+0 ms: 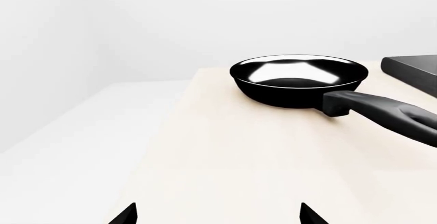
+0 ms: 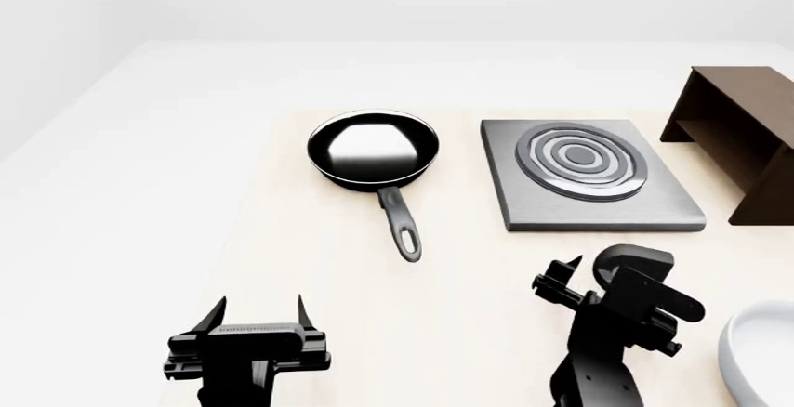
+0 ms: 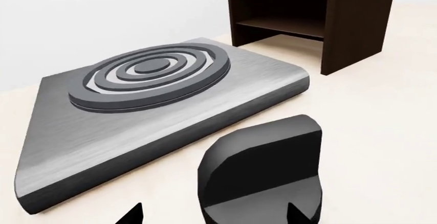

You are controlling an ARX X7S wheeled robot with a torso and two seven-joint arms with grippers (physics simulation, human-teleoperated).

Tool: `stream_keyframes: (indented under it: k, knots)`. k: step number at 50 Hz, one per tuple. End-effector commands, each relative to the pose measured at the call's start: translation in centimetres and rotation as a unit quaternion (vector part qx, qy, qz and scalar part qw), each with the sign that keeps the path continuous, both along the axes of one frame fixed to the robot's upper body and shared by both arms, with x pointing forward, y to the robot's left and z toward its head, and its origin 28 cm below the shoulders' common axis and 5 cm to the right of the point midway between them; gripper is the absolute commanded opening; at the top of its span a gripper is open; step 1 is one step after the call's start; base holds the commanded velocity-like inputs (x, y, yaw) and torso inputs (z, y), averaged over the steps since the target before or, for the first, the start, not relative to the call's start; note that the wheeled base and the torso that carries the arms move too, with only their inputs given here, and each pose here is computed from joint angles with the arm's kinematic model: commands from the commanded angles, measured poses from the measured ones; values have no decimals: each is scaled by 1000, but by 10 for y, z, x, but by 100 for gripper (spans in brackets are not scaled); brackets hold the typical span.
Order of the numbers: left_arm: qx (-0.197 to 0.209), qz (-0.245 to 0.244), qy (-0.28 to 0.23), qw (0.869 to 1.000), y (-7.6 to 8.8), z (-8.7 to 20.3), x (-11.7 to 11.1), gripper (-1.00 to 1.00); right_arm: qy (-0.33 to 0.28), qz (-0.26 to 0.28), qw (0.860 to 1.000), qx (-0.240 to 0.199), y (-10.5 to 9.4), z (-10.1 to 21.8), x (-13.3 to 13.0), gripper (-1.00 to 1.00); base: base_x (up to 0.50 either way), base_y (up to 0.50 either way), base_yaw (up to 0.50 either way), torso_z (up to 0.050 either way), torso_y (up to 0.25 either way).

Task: Turn on the stove.

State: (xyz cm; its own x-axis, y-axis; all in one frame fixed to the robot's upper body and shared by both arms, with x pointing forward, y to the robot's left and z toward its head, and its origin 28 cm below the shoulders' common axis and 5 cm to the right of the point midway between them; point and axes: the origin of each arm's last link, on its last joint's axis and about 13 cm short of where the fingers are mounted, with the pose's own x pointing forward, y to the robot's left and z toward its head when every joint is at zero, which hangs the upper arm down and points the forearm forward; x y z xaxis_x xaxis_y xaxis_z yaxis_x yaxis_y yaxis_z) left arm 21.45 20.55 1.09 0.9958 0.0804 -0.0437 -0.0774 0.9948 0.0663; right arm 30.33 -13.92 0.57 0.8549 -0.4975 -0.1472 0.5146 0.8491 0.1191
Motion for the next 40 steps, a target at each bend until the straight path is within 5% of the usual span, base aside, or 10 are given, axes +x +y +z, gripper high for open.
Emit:
stream_keyframes:
  k: [1,4,8,12,17,19,40]
  knots:
    - [-10,-5,-6,1000,-1,1,0,100,-31,33,999,12,10,21,-23,100,0,0,0,0,0]
    - [-10,-5,-6,1000,-1,1,0,100,-43,43,998,1,11,34,-33,100,0,0,0,0,0]
    - [-10,-5,-6,1000,-1,1,-1,100,-152,62,985,-56,7,80,-74,100,0,0,0,0,0]
    - [-10,-5,-6,1000,-1,2,-1,100,-286,81,951,-87,6,118,-153,100,0,0,0,0,0]
    - [-10,-6,-6,1000,-1,1,-1,100,-447,81,885,-107,-1,148,-262,100,0,0,0,0,0]
    - [-10,-6,-7,1000,-1,1,-1,100,-495,51,859,-119,-7,149,-270,100,0,0,0,0,0]
    - [-10,-6,-7,1000,0,0,0,100,-450,66,884,-112,-3,129,-260,100,0,0,0,0,0]
